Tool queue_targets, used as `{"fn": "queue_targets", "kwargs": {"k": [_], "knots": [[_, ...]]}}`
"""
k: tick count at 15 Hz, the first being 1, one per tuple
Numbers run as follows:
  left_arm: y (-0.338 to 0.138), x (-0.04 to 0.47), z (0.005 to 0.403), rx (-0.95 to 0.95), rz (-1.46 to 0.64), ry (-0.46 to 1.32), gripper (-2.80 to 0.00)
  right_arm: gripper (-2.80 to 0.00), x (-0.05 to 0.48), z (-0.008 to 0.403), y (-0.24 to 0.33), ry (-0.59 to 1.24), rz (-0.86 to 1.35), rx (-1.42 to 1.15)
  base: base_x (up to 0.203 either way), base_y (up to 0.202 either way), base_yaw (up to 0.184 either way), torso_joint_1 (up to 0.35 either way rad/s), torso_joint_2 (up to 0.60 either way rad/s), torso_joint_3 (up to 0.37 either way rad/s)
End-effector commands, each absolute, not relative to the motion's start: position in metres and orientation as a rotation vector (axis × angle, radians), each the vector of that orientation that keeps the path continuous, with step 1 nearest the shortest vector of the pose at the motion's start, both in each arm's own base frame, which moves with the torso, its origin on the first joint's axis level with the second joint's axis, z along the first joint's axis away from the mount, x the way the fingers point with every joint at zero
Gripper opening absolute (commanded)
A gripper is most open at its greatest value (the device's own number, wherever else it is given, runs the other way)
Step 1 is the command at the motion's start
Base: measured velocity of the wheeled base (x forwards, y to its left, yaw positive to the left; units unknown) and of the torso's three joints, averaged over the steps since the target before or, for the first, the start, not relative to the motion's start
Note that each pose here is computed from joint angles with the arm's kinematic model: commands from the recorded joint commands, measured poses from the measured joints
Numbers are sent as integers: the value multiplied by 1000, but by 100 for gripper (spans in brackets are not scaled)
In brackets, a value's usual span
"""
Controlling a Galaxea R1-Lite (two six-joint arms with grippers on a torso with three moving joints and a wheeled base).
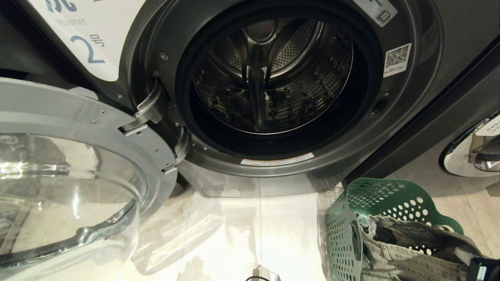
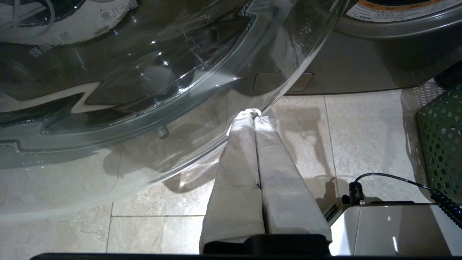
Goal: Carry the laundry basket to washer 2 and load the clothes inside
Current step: Place the clothes into the washing machine
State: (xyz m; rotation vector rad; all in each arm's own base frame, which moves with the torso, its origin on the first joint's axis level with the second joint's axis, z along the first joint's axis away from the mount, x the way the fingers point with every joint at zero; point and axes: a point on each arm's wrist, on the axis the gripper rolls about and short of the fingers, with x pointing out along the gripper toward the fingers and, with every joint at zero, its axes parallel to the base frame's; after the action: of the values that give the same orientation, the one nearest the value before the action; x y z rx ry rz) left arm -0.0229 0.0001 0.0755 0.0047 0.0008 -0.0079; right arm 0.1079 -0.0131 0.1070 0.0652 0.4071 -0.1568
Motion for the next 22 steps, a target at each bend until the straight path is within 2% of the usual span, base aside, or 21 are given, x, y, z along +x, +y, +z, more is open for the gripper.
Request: {"fn": "queue_targets", "kwargs": {"k": [1,3,7,10,17,22], "knots": [[0,-23,76,5,-8,2,-280,-280,80,129,-10,178,-153,-34,0,0,0,0,0,0],[0,-23,75,5,-8,3,-280,-280,72,149,-8,51,-139,-128,0,0,0,0,0,0],[0,-23,75,5,-8,3,-280,-280,79,205,-1,-105,-57,-156,0,0,0,0,0,0],[0,-23,75,5,-8,3,-280,-280,80,232,6,-103,36,-153,0,0,0,0,0,0],[0,-23,76,5,-8,2,-280,-280,116,248,36,-34,256,-206,0,0,0,0,0,0],[0,-23,75,5,-8,3,-280,-280,164,287,87,-146,315,-194,0,0,0,0,0,0]]}}
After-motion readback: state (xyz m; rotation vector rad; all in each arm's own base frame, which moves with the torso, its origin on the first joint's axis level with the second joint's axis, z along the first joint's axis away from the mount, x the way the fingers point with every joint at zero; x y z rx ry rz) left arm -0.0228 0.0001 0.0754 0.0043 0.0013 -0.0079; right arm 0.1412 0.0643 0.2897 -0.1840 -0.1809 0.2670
